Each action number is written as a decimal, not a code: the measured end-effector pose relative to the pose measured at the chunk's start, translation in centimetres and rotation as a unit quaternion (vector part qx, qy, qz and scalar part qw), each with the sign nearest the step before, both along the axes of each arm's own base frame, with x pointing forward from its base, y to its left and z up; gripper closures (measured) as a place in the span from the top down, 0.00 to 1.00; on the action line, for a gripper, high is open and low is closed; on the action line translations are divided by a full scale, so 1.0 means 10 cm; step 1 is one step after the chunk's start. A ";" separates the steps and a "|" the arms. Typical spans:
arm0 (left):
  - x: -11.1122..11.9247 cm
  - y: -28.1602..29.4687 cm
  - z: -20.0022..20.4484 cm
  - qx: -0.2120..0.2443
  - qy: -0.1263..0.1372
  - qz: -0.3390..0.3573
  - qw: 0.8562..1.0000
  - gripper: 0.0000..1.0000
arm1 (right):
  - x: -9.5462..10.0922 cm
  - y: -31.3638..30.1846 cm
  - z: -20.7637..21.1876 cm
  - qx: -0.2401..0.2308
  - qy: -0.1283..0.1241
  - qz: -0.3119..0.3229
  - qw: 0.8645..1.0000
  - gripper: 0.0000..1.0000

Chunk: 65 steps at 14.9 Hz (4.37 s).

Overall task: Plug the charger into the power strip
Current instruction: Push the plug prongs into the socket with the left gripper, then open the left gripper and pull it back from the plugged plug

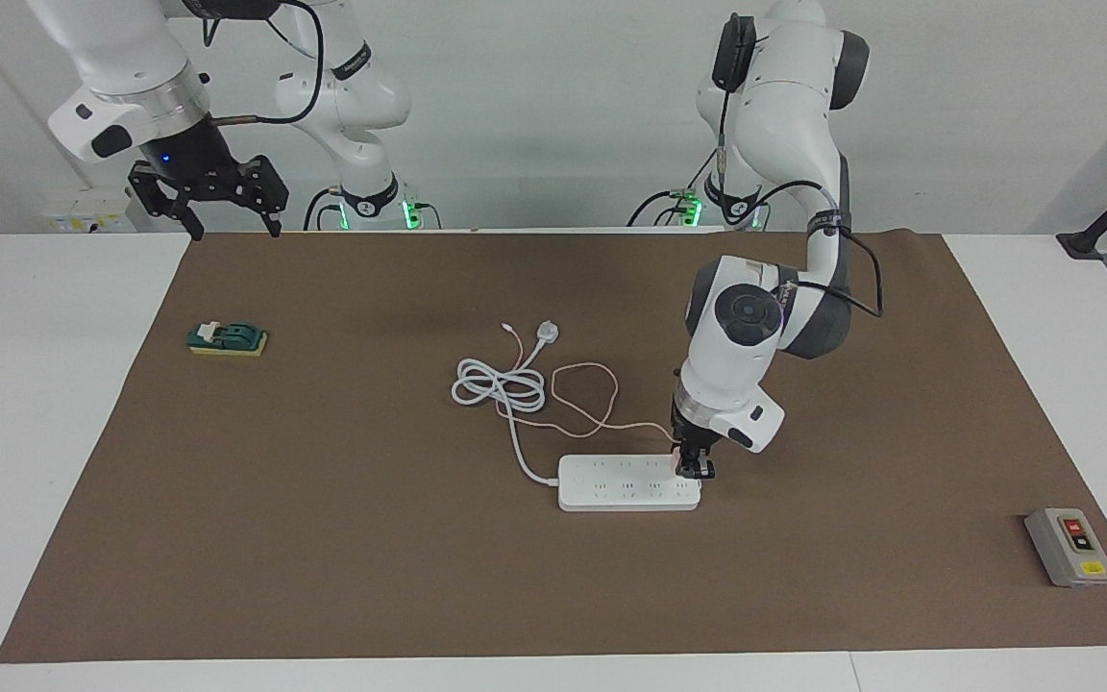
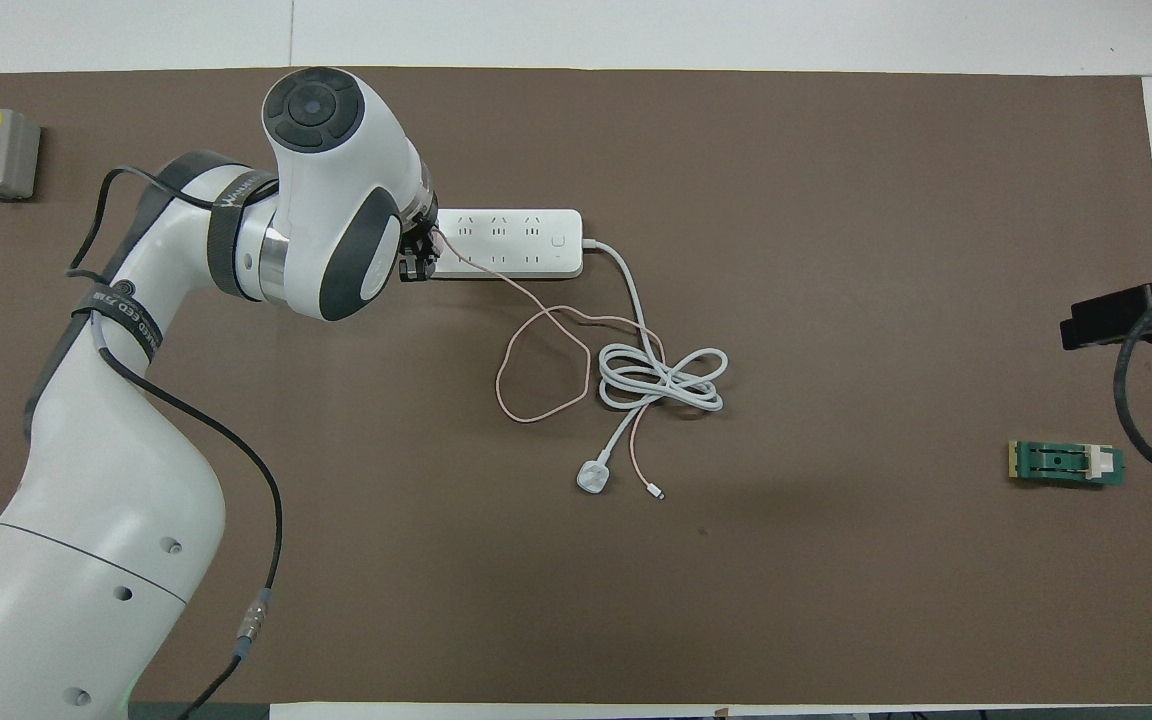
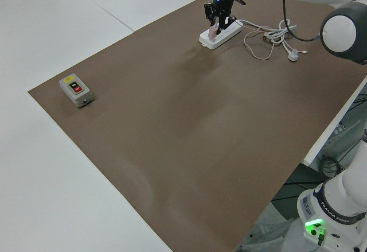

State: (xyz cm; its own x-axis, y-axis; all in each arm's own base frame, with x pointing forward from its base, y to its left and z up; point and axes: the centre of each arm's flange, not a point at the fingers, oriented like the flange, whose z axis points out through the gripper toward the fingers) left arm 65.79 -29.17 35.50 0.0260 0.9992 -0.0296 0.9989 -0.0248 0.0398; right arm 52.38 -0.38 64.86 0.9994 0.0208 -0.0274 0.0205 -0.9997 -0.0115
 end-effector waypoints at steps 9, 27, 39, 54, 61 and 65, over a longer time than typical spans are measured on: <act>-0.04 -0.01 0.00 0.001 0.002 -0.017 1.000 0.31 | 0.00 0.00 0.00 0.000 0.000 0.000 1.000 1.00; -0.12 -0.02 -0.12 0.003 0.005 -0.039 0.999 0.31 | 0.00 -0.01 0.00 0.000 0.000 -0.001 1.000 1.00; -0.14 -0.01 -0.16 0.001 -0.001 -0.048 0.999 0.31 | 0.00 -0.02 0.00 0.000 0.000 -0.001 1.000 1.00; -0.05 0.21 0.17 -0.005 -0.023 -0.054 0.998 0.59 | 0.00 -0.02 0.00 0.000 0.000 -0.002 1.000 1.00; -0.16 0.39 0.73 0.002 -0.017 -0.112 0.994 0.70 | 0.00 -0.03 0.00 0.000 0.000 -0.003 1.000 1.00; -0.28 0.61 1.17 0.010 -0.011 -0.212 0.977 0.70 | 0.00 -0.03 0.00 0.000 0.000 -0.003 1.000 1.00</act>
State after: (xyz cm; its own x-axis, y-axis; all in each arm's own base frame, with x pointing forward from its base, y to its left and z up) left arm 62.99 -23.05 47.19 0.4379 0.8990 -0.0054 0.8977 -0.4369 0.0575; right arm 52.37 -0.66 64.88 0.9995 0.0157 -0.0271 0.0154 -0.9998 -0.0118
